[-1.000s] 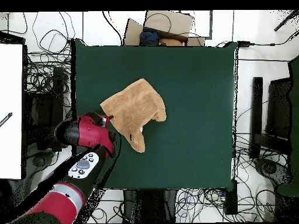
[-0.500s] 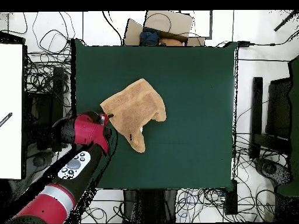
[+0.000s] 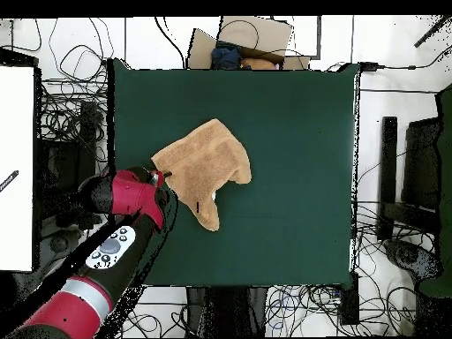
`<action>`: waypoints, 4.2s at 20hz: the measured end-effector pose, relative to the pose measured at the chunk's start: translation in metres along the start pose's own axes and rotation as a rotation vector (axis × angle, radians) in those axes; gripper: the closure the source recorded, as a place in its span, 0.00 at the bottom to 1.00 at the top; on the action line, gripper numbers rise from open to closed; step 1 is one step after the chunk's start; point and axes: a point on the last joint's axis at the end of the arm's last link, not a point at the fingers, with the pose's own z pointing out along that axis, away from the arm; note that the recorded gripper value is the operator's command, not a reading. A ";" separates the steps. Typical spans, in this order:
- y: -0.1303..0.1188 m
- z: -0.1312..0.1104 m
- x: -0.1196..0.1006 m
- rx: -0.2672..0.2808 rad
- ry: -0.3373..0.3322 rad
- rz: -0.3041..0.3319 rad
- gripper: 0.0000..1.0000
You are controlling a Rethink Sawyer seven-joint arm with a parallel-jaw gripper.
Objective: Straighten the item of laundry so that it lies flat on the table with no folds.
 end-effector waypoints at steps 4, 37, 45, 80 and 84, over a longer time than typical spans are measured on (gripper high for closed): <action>0.000 0.000 -0.002 0.003 0.012 -0.004 0.00; 0.005 0.002 -0.022 0.051 0.076 -0.046 0.00; 0.003 0.003 -0.024 0.049 0.074 -0.039 0.00; -0.012 0.022 -0.059 0.082 -0.185 -0.034 1.00; -0.012 0.023 -0.059 0.082 -0.185 -0.031 1.00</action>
